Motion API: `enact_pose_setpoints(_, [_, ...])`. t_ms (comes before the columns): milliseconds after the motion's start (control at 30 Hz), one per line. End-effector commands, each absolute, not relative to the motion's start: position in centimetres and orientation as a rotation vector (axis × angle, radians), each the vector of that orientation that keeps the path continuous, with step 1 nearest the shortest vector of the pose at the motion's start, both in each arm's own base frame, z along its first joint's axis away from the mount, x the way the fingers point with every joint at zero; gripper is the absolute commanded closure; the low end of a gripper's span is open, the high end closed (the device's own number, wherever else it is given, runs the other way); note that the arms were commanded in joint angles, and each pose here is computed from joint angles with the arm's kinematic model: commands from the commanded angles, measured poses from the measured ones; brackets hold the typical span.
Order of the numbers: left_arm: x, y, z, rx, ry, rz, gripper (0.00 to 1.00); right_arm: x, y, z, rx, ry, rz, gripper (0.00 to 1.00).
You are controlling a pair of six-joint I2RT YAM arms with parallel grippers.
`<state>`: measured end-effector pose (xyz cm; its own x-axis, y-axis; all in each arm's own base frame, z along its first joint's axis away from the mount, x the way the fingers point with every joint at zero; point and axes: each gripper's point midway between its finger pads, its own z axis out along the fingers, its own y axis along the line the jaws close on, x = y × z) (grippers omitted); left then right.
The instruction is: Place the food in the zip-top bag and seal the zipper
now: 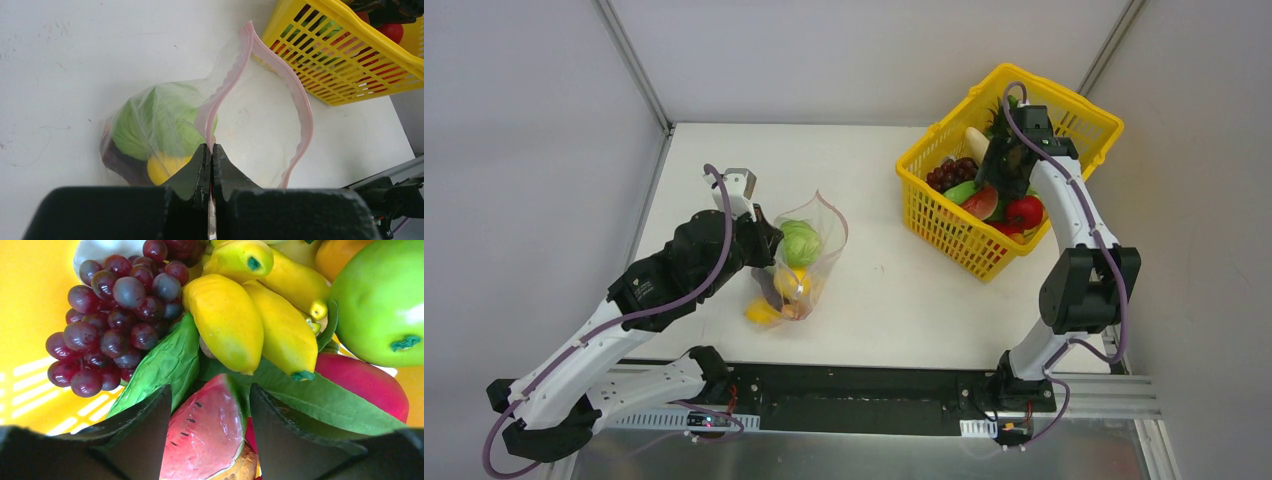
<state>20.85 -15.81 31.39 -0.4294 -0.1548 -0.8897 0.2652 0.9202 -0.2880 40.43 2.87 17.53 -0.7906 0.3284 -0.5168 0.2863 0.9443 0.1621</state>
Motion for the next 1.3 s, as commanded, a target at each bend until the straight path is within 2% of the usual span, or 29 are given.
enact_pose_setpoints(0, [21.4, -16.4, 32.9, 0.047, 1.903, -0.523, 1.00, 40.5, 2.9, 17.7, 0.433, 2.548, 0.110, 0.46])
enact_pose_setpoints(100, [21.4, -16.4, 32.8, 0.047, 1.905, -0.525, 1.00, 40.6, 3.2, 18.0, 0.423, 2.534, 0.138, 0.53])
enact_pose_setpoints(133, [21.3, -16.3, 32.8, 0.047, 1.904, -0.525, 1.00, 40.6, 3.3, 18.2, 0.418, 2.531, 0.148, 0.60])
enact_pose_setpoints(200, [21.3, -16.2, 32.8, 0.042, 1.903, -0.525, 1.00, 40.5, 3.3, 18.5, 0.416, 2.522, 0.152, 0.65])
enact_pose_setpoints(267, [21.3, -16.2, 32.8, 0.038, 1.900, -0.525, 1.00, 40.4, 4.0, 19.0, 0.399, 2.513, 0.210, 0.84])
enact_pose_setpoints(367, [21.3, -16.2, 32.7, 0.040, 1.904, -0.526, 1.00, 40.4, 4.2, 20.3, 0.390, 2.479, 0.236, 0.92])
enact_pose_setpoints(500, [21.3, -16.4, 32.7, 0.043, 1.906, -0.531, 1.00, 40.2, 4.0, 22.3, 0.379, 2.414, 0.232, 0.98])
enact_pose_setpoints(733, [21.3, -16.4, 33.0, 0.045, 1.900, -0.532, 1.00, 39.7, 2.7, 26.1, 0.381, 2.264, 0.169, 1.00])
enact_pose_setpoints(767, [21.4, -16.4, 32.9, 0.046, 1.902, -0.529, 1.00, 39.6, 2.6, 26.4, 0.380, 2.252, 0.171, 0.99])
enact_pose_setpoints(833, [21.4, -16.5, 32.9, 0.049, 1.903, -0.530, 1.00, 39.3, 2.8, 26.4, 0.386, 2.257, 0.189, 0.84])
enact_pose_setpoints(900, [21.4, -16.6, 33.0, 0.055, 1.904, -0.531, 1.00, 39.3, 3.1, 26.0, 0.381, 2.284, 0.202, 0.85])
enact_pose_setpoints(933, [21.4, -16.6, 32.9, 0.056, 1.906, -0.530, 1.00, 39.3, 3.1, 25.5, 0.384, 2.299, 0.199, 0.81])
enact_pose_setpoints(967, [21.4, -16.7, 32.9, 0.058, 1.906, -0.532, 1.00, 39.3, 3.1, 24.7, 0.387, 2.327, 0.192, 0.61])
enact_pose_setpoints(1000, [21.4, -16.7, 33.0, 0.059, 1.906, -0.533, 1.00, 39.3, 3.0, 23.9, 0.391, 2.358, 0.184, 0.47])
enact_pose_setpoints(1100, [21.3, -16.6, 33.0, 0.059, 1.906, -0.533, 1.00, 39.0, 2.5, 22.0, 0.429, 2.442, 0.126, 0.43])
enact_pose_setpoints(1267, [21.3, -16.7, 33.0, 0.078, 1.915, -0.524, 1.00, 38.8, 3.1, 20.5, 0.430, 2.493, 0.161, 0.42])
